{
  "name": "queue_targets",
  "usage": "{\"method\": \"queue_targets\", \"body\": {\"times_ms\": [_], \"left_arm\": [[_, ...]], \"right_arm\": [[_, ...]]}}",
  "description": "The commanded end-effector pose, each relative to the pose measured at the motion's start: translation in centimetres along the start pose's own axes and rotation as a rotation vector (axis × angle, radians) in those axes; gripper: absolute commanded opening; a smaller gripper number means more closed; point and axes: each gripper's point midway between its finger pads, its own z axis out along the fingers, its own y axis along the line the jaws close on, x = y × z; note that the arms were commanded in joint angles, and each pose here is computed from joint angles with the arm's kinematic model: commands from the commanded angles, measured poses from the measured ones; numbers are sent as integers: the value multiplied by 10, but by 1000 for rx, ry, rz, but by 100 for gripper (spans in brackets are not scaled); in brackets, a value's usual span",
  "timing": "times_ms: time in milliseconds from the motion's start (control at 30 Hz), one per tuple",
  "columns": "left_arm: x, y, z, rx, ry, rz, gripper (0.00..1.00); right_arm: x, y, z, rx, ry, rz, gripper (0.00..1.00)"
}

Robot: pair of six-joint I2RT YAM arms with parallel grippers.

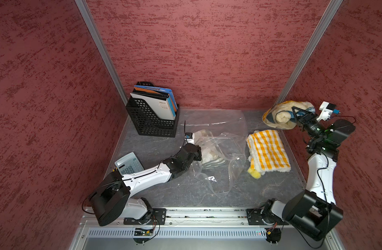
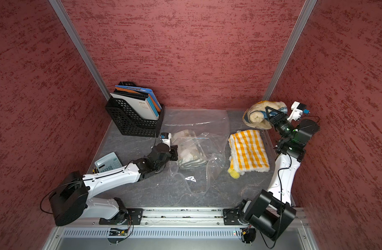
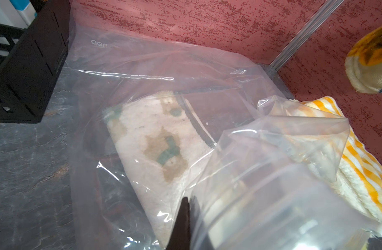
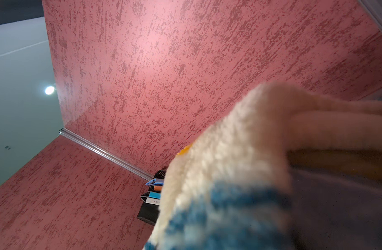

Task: Take the blanket out of the vacuum bag
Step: Place the blanket at the center of the board.

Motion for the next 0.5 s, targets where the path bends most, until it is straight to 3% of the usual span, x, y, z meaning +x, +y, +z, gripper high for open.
{"method": "queue_targets", "body": {"times_ms": [0, 333, 467], "left_arm": [[-12, -4, 2, 24, -28, -8, 0], [-10, -5, 3, 48, -31, -20, 0], [-7, -6, 1, 69, -29, -32, 0]], "right_arm": [[-13, 19, 3, -73, -3, -80, 0], [21, -9, -12, 18, -1, -85, 0], [51, -37, -24, 96, -2, -24, 0]]}}
